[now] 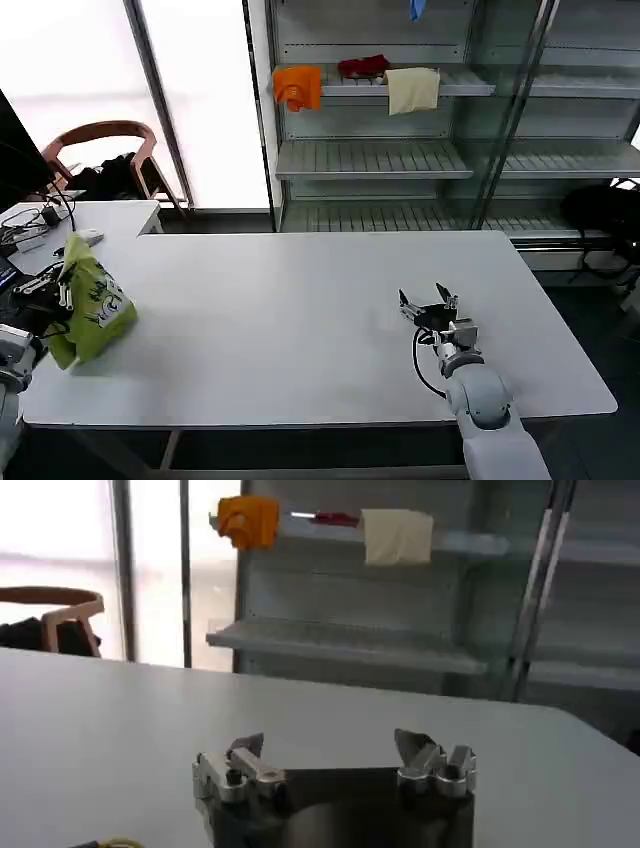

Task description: Fold and organize the clothes.

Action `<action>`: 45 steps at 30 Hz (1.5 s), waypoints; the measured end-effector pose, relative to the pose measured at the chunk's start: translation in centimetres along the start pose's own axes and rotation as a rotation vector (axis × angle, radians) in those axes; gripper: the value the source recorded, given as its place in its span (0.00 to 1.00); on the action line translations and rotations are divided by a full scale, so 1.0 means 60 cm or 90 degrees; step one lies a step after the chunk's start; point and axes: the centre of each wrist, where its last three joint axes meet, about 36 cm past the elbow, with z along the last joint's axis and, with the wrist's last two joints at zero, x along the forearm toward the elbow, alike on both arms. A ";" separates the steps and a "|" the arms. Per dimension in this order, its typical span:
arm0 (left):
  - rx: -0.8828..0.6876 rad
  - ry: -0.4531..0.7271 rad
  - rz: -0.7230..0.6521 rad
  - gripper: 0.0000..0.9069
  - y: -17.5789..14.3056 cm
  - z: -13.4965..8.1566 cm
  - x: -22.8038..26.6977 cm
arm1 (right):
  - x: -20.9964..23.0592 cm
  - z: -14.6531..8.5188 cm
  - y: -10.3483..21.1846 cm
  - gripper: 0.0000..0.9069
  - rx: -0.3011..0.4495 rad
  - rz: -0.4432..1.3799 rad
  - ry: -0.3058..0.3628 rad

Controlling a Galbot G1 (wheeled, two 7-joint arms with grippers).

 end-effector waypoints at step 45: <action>0.335 -0.103 0.257 1.00 -0.385 -0.197 -0.026 | 0.017 -0.070 0.109 1.00 -0.153 -0.178 0.043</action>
